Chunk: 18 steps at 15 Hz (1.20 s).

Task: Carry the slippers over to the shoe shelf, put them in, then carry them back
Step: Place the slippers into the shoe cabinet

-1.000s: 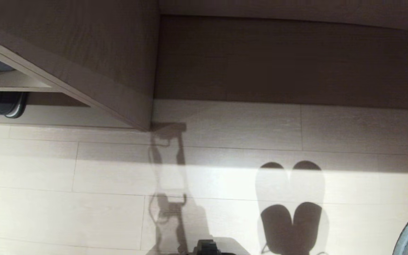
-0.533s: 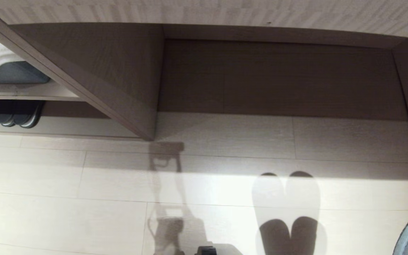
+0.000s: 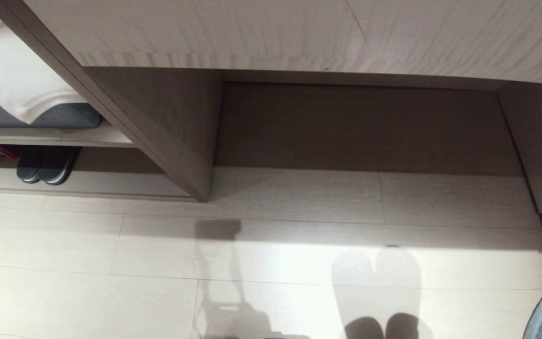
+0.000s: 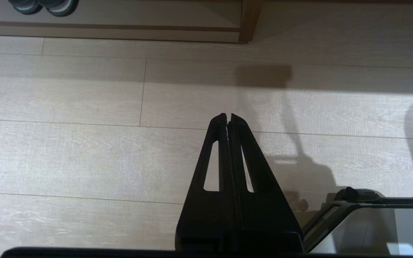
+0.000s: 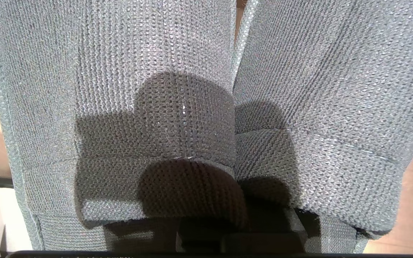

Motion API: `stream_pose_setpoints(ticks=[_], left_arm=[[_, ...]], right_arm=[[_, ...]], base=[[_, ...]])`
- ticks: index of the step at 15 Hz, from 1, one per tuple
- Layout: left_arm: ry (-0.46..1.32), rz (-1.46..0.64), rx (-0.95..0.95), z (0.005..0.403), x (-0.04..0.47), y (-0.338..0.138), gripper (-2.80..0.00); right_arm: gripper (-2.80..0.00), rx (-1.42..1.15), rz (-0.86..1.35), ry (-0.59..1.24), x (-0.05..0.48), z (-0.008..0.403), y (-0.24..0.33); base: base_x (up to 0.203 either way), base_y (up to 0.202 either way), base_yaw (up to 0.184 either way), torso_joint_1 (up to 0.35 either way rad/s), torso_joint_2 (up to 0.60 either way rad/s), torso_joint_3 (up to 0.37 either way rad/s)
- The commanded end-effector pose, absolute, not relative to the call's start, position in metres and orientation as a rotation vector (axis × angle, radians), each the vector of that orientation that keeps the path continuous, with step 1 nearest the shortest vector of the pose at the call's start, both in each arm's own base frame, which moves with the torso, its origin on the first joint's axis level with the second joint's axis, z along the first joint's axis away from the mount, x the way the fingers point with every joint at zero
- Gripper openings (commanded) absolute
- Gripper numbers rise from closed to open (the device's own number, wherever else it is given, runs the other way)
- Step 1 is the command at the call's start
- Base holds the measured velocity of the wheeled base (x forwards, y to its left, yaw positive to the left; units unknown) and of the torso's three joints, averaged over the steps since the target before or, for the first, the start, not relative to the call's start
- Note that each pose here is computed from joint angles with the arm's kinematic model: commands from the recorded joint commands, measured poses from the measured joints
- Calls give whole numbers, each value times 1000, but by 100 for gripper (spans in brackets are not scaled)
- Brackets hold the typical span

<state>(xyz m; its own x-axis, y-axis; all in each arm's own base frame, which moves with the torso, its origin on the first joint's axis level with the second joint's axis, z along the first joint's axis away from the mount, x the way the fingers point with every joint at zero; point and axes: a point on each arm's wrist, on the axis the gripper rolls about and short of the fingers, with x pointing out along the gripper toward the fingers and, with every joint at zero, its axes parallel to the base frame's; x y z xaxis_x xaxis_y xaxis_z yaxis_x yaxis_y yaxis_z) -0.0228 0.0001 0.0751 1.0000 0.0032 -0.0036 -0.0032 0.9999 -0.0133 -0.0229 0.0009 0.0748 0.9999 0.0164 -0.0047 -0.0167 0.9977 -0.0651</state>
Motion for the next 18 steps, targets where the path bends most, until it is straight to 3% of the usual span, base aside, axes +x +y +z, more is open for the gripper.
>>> stream_pose_setpoints(ticks=[1,18], left_arm=[[3,2,-14,75,-23,0,-280],[3,3,-14,75,-23,0,-280]], right_arm=[[-280,-66,17,3,-23,75,1],[-280,-66,17,4,-23,75,1]], base=[[0,0,0,3,6,207],[0,0,0,2,2,203]])
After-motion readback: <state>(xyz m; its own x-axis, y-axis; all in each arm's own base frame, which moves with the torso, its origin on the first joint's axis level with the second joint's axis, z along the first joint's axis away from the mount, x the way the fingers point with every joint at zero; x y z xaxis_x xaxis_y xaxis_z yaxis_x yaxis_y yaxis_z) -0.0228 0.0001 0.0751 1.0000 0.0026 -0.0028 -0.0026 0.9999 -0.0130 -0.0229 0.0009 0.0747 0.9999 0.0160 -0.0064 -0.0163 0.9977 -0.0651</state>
